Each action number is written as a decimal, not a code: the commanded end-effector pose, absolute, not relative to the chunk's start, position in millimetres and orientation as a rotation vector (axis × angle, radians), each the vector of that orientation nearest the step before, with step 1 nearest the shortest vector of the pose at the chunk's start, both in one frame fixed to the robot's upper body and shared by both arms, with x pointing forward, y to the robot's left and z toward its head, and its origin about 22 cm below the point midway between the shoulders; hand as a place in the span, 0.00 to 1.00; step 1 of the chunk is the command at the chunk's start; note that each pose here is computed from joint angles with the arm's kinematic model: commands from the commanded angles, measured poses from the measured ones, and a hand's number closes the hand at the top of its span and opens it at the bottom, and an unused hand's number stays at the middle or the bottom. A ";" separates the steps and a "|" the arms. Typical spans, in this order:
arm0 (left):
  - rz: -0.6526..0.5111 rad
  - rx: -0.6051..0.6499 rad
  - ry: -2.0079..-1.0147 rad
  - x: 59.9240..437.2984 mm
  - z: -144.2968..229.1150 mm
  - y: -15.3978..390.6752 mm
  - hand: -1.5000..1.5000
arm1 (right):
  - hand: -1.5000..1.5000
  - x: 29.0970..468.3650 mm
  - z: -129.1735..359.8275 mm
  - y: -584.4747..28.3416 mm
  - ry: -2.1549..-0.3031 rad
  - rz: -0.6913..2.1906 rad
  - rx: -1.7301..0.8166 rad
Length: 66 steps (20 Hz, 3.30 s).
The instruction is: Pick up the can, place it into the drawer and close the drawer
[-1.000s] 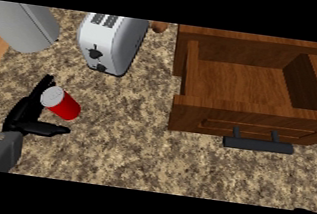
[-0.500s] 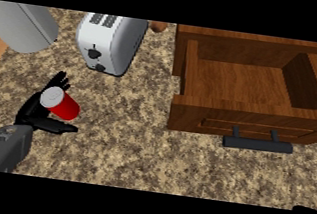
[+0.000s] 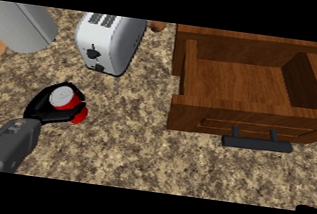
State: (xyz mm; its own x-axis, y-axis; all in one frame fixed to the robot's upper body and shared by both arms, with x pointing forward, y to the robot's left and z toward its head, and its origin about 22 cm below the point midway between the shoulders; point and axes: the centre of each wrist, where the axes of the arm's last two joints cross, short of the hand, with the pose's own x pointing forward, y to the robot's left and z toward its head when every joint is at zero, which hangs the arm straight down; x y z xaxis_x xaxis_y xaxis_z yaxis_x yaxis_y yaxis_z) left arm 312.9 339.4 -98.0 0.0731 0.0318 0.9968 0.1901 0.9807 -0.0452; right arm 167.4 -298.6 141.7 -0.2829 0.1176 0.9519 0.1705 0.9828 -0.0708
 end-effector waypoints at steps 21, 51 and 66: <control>-0.002 -0.121 -1.657 384.5 -35.9 181.5 1.00 | 0.00 156.9 146.5 -311.6 -1.867 -0.066 -0.307; -0.109 -0.107 -1.720 423.0 113.3 106.2 1.00 | 0.00 186.9 152.2 -291.1 -1.877 -0.020 -0.213; -0.202 0.021 -1.675 421.1 250.5 -0.6 1.00 | 0.00 192.4 157.6 -289.4 -1.899 -0.021 -0.216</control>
